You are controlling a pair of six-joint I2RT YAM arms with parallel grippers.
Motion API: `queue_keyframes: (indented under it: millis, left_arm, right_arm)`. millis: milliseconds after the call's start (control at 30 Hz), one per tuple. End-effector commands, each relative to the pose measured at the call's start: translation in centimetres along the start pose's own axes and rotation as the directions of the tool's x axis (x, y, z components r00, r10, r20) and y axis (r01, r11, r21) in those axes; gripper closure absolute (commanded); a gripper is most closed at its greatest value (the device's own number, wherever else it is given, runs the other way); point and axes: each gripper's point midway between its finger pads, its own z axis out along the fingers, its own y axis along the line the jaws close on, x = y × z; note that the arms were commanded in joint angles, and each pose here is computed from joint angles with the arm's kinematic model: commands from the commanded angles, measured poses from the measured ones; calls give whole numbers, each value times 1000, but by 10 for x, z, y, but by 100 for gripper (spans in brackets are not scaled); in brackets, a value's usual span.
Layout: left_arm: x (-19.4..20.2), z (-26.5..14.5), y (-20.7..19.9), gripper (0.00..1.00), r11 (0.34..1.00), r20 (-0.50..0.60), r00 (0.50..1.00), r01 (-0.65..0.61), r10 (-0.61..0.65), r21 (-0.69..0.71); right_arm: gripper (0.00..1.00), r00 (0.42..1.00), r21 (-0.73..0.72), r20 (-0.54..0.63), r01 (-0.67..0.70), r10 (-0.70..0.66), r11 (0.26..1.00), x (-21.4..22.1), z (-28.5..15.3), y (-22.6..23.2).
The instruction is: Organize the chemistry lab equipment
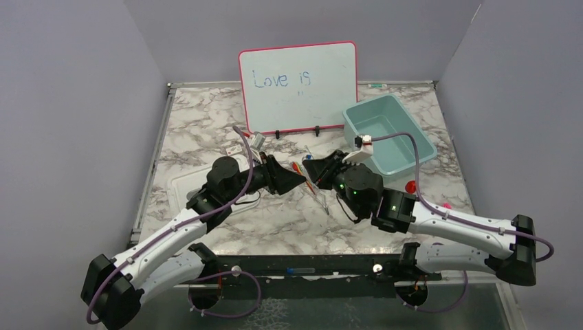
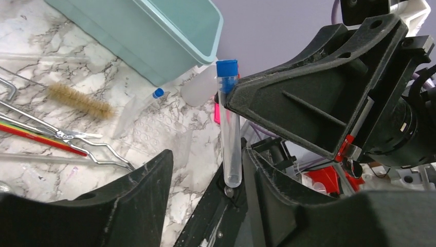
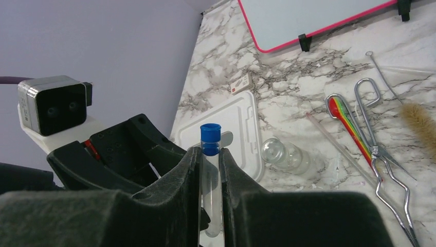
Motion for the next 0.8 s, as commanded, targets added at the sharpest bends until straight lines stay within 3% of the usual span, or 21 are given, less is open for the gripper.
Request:
queue_keyframes:
  millis: [0, 100, 300, 400, 567, 767]
  left_arm:
    - [1, 4, -10, 49, 998, -17, 1000, 15, -14, 58]
    - [1, 6, -11, 57, 998, -24, 1000, 18, -16, 64]
    - [-2, 7, -12, 88, 998, -15, 1000, -6, 7, 65]
    - [-4, 7, -9, 100, 998, -4, 999, -39, 39, 51]
    - [-16, 8, -5, 100, 983, -20, 983, -181, 181, -3]
    - [-37, 2, -8, 100, 913, -42, 914, -405, 403, -46]
  right_arm:
    - [80, 997, -21, 41, -59, 60, 998, -14, 5, 14]
    - [80, 998, -25, 32, -55, 56, 998, -12, 10, 15]
    - [79, 998, -48, -5, -63, 63, 997, -7, 18, 18]
    - [72, 998, -61, -24, -63, 62, 996, -8, 18, 20]
    - [40, 991, -80, -125, 27, -36, 996, -16, 17, 23]
    - [28, 936, -149, -299, 146, -185, 978, -33, 8, 19]
